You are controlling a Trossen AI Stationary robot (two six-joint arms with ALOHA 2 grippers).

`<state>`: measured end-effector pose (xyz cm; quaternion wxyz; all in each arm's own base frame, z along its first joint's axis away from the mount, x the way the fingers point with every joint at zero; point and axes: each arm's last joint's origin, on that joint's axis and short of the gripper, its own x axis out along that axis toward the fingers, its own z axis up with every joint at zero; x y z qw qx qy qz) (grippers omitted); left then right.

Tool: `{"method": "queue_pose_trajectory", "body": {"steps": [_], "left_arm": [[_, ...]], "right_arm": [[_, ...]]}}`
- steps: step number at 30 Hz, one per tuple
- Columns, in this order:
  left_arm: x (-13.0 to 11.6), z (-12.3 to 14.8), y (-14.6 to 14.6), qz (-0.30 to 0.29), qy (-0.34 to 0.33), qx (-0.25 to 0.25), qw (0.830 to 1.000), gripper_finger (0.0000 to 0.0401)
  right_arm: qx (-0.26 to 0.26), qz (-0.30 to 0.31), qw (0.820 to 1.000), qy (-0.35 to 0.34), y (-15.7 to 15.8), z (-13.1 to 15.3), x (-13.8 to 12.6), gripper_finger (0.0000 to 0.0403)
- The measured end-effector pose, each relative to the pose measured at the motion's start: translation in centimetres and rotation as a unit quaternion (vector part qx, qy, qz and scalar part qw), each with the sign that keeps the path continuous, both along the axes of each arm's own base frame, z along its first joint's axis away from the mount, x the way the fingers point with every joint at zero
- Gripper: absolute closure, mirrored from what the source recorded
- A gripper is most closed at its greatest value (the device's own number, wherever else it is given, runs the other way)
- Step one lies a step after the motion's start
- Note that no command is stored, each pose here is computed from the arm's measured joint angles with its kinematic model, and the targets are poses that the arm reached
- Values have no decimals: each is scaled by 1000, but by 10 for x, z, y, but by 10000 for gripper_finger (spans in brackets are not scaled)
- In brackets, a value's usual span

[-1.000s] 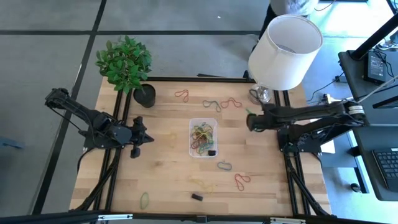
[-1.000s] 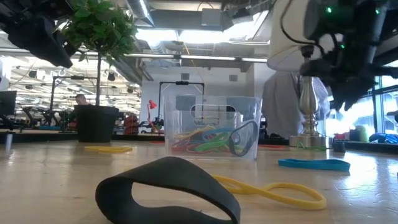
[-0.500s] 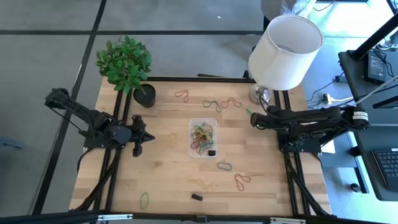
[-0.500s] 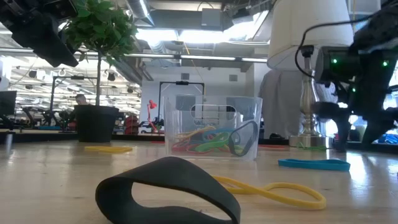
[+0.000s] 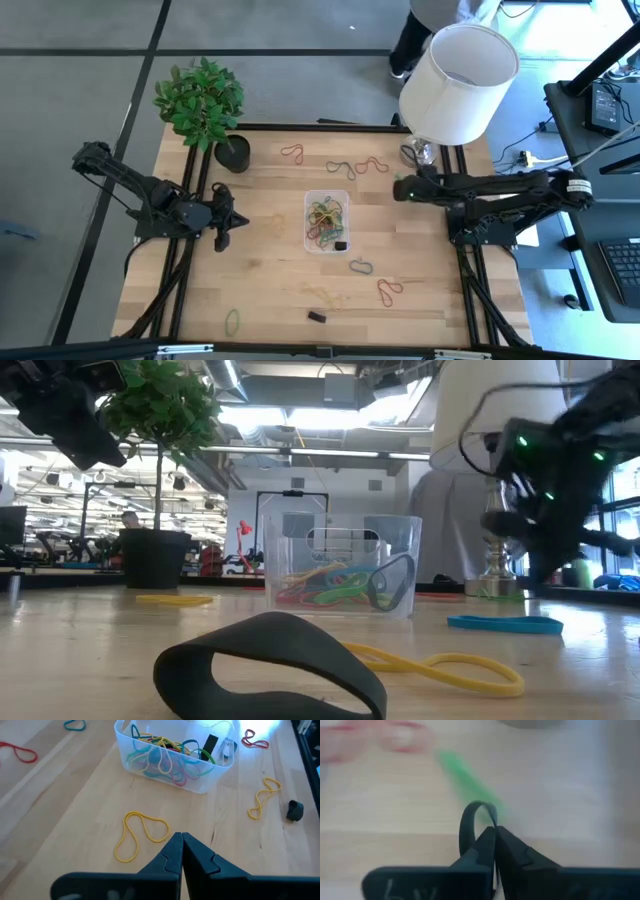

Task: Pick and place rubber bands into bin
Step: Put the black rubber band into the transparent container, then put the green rubber band into the transparent container

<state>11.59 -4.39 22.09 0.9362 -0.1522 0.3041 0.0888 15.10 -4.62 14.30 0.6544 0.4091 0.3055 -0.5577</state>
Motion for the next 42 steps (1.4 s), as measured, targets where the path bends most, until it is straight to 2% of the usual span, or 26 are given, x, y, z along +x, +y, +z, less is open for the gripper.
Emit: {"method": "queue_pose_trajectory", "body": {"steps": [3,7,10,15,21,25,31,38,42], "left_arm": [[0,0,0,-4,2,-8,1000,398],[0,0,0,-2,1,-6,1000,398],[0,0,0,-1,1,-5,1000,398],[0,0,0,-3,1,-1,1000,398],[0,0,0,-2,2,1,1000,398],[0,0,0,-6,3,6,1000,398],[0,0,0,-12,4,10,1000,398],[0,-1,-1,-22,8,2,1000,398],[0,0,-1,-23,5,1,1000,398]], "right_arm": [[-36,83,994,-59,2,31,27,396],[-90,174,974,-118,10,75,59,397],[-114,218,961,-126,15,101,81,399],[-122,278,947,-101,19,124,128,401],[-51,366,928,-50,21,108,188,401],[8,386,923,17,25,79,206,396],[39,362,930,53,27,59,210,362],[44,332,942,33,23,61,211,308],[66,318,946,25,23,63,209,285]]}}
